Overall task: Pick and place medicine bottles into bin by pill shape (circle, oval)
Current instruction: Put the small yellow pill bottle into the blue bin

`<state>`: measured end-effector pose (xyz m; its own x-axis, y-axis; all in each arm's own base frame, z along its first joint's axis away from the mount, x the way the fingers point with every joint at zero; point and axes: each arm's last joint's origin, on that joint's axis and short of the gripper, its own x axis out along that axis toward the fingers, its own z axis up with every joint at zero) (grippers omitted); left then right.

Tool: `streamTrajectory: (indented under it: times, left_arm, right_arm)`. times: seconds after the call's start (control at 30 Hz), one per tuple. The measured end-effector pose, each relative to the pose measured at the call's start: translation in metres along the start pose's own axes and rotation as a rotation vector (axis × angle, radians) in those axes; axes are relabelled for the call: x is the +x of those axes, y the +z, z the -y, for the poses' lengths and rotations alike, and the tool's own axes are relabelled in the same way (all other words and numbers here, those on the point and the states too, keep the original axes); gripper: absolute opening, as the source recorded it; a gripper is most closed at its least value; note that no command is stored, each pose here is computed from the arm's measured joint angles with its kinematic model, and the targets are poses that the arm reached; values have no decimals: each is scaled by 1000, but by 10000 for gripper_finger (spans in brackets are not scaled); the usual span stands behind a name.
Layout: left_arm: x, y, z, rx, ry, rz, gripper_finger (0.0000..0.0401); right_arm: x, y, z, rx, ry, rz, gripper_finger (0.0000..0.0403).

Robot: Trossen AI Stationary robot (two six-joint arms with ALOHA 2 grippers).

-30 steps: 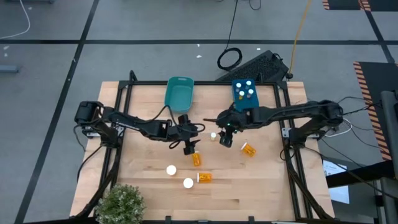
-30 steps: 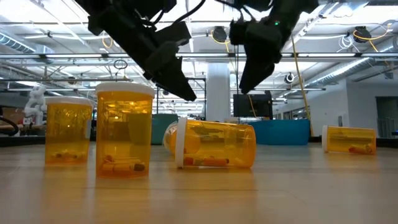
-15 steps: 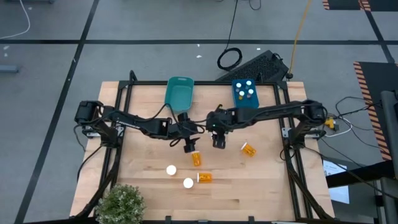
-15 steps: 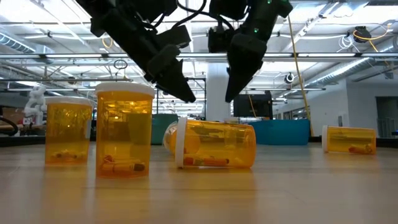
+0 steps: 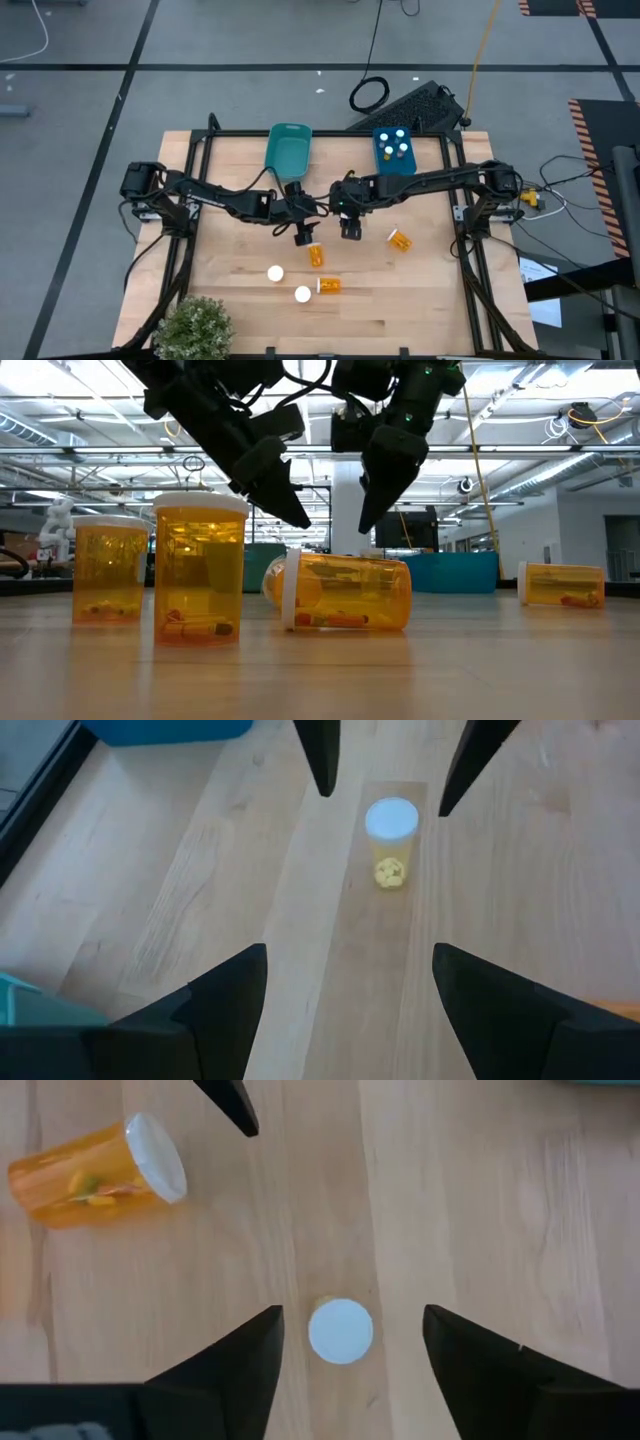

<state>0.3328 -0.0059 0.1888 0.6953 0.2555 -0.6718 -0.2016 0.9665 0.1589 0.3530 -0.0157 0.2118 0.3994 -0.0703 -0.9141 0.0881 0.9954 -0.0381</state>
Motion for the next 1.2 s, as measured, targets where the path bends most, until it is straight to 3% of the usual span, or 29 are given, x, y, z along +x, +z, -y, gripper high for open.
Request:
streamTrajectory:
  times: [0.13, 0.83, 1.2]
  left_arm:
    - [0, 0, 0, 0, 0, 3, 289]
    - [0, 2, 0, -6, 0, 22, 289]
    - [0, 3, 0, -5, 0, 26, 289]
  right_arm:
    - [0, 1, 0, -14, 0, 5, 253]
    - [27, -6, 7, 11, 18, -62, 241]
    - [28, -9, 14, 31, 20, -91, 197]
